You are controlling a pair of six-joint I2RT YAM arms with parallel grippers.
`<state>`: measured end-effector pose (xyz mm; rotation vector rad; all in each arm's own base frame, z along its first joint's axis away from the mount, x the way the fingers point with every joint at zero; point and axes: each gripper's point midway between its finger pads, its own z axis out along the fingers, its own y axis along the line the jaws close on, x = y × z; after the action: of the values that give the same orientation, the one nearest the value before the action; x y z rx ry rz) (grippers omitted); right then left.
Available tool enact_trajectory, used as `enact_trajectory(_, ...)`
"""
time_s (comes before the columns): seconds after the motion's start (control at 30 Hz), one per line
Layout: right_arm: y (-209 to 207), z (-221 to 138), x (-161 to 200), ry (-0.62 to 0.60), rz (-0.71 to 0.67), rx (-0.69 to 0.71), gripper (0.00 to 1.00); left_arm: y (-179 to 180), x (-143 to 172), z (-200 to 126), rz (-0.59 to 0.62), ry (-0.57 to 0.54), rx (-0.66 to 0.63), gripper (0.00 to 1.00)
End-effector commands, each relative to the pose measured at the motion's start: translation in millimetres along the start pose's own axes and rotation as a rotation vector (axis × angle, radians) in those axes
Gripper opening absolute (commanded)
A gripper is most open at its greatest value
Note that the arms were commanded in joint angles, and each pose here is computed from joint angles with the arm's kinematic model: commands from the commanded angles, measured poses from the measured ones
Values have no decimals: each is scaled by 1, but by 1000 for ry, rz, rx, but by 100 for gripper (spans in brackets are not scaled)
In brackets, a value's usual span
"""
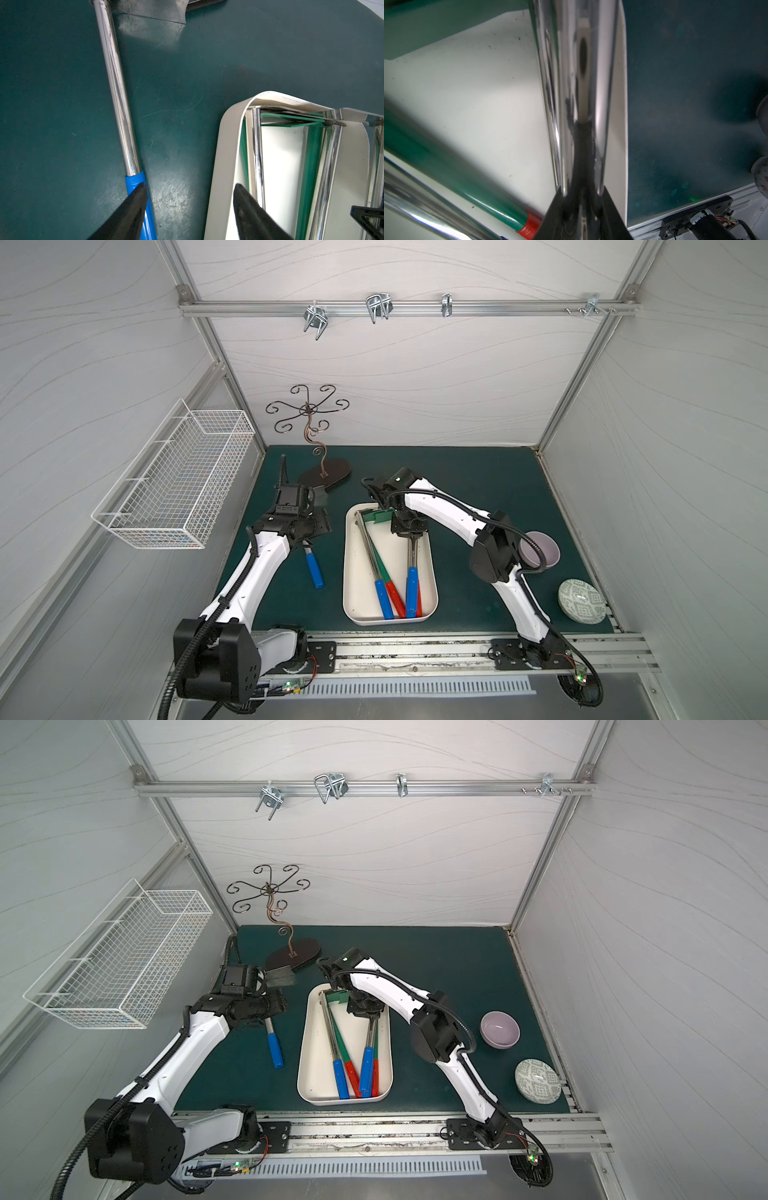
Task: Put the small hoe into the storage box
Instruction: Place the hoe in the storage box.
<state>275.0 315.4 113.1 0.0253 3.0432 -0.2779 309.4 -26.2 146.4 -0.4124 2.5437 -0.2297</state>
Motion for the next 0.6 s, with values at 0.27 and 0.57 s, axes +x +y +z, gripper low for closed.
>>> enact_trajectory(0.27, -7, -13, -12, -47, 84, -12, 0, -4, -11, -6, -5, -41, 19, 68)
enact_trajectory(0.57, 0, 4, -7, -10, 72, 10, 0, -4, -11, -6, -4, -39, 19, 68)
